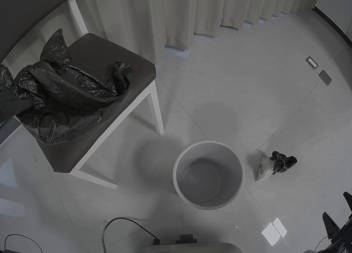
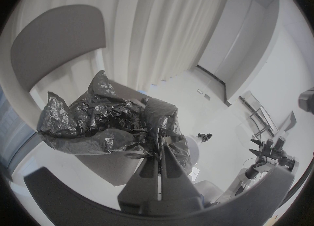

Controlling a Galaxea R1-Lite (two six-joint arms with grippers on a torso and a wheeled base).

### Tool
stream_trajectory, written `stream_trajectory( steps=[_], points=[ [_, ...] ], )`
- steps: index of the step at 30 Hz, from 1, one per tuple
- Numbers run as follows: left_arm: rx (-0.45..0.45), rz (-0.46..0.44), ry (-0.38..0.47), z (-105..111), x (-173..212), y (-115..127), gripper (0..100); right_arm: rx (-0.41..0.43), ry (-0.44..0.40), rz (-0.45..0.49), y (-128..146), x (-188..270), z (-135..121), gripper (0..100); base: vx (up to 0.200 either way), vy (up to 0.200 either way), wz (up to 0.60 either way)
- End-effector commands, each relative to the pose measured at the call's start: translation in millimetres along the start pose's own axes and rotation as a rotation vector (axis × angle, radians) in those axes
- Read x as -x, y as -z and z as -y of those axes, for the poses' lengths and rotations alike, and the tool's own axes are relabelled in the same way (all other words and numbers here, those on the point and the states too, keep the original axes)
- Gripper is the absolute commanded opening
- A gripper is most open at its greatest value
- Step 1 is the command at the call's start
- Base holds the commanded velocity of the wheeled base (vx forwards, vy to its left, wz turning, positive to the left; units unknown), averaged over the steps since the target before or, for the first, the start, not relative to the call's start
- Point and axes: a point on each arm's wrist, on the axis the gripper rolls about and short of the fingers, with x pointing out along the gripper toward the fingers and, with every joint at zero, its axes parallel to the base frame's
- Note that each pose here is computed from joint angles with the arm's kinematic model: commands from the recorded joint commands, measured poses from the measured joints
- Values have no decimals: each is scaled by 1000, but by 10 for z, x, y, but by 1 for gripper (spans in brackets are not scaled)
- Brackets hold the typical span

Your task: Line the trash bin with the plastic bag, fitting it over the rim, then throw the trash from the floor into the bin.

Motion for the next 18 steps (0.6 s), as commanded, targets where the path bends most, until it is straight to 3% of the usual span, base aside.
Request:
stream_trajectory(
  steps=[1,6,10,14,18],
  points=[
    [-66,66,159,143,130,-169,0,-199,-9,-164,-1008,-667,24,100,0,0,0],
    [-75,134,197,170,268,-305,0,-205,-83,-269,-996,-886,7,100,0,0,0],
    [-72,193,259,222,323,-492,0,-290,-191,-391,-932,-1152,-35,100,0,0,0],
    [-63,238,322,275,356,-652,0,-296,-280,-420,-942,-1402,-78,100,0,0,0],
    [-56,269,346,310,348,-786,0,-276,-322,-381,-1016,-1649,-97,100,0,0,0]
  ],
)
